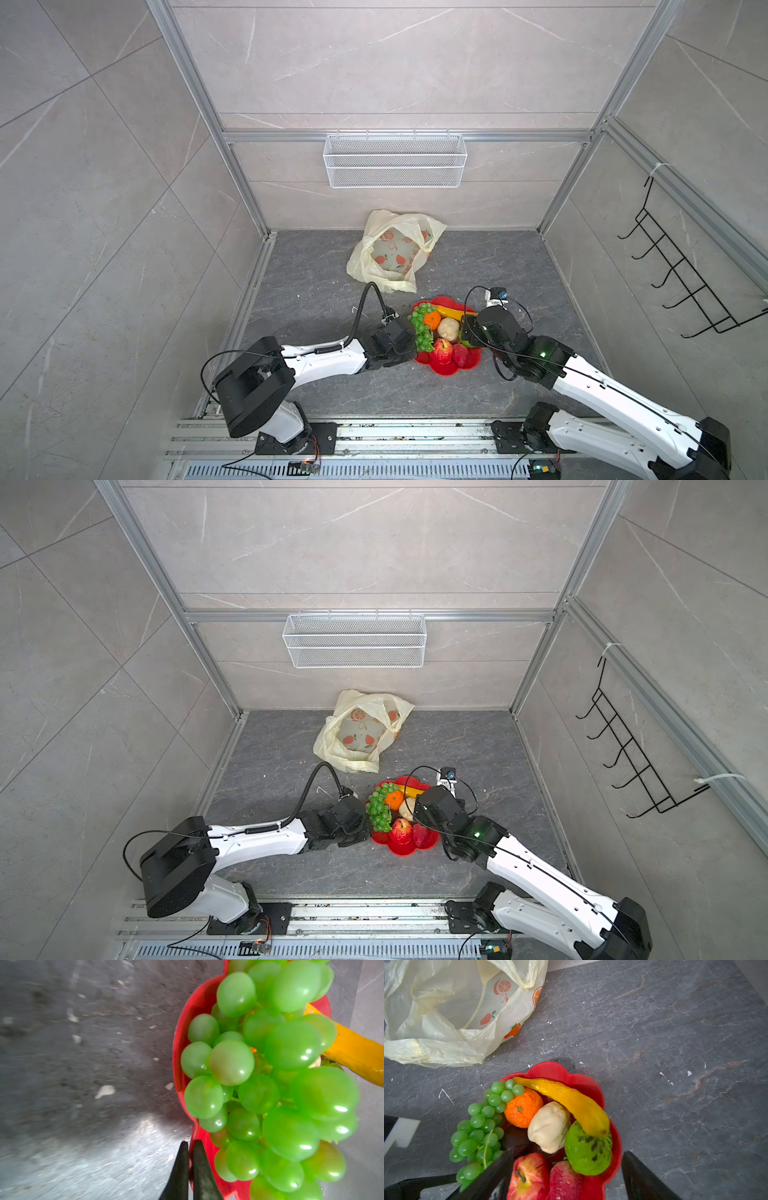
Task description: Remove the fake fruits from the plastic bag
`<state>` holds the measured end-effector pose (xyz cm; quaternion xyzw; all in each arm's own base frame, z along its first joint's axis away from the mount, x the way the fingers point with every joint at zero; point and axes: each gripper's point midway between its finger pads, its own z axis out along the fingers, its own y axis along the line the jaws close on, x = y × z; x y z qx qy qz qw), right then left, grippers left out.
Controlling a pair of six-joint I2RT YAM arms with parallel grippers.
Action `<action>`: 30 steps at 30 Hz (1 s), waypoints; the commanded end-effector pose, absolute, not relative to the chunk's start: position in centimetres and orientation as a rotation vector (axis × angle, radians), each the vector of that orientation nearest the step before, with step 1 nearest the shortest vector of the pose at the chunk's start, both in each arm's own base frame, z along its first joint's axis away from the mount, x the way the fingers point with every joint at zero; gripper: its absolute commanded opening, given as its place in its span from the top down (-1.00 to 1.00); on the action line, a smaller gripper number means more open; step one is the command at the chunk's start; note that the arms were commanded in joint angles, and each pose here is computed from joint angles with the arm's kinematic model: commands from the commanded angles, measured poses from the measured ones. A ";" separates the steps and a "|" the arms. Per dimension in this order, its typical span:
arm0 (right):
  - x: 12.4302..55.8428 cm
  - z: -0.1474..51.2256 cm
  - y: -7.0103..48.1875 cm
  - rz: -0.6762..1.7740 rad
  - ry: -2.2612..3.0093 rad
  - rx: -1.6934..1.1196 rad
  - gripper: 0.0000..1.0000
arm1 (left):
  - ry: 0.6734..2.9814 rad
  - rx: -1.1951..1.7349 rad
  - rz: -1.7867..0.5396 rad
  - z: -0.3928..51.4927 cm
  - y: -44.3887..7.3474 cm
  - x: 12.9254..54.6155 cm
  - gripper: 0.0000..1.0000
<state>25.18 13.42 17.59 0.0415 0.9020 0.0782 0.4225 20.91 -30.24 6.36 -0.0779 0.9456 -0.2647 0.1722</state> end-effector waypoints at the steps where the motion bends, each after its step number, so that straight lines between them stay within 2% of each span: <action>1: 25.3 18.2 12.6 0.155 2.245 0.124 -0.69 | 2.663 -0.215 -0.678 6.6 -27.4 21.3 0.95; 10: 25.3 19.0 11.7 0.110 2.218 0.140 -0.70 | 2.644 -0.219 -0.605 6.9 -22.5 20.4 0.95; 18: 25.5 19.1 12.1 0.123 2.223 0.146 -0.70 | 2.640 -0.260 -0.605 6.1 -20.6 19.4 0.89; 23: 25.6 19.1 12.2 0.129 2.226 0.151 -0.69 | 2.625 -0.254 -0.615 6.4 -20.4 19.3 0.60; 27: 25.5 19.5 11.9 0.120 2.217 0.159 -0.70 | 2.620 -0.238 -0.596 6.7 -19.9 19.2 0.23; 30: 25.3 20.3 11.3 0.112 2.201 0.165 -0.71 | 2.628 -0.248 -0.584 6.3 -18.8 18.3 0.10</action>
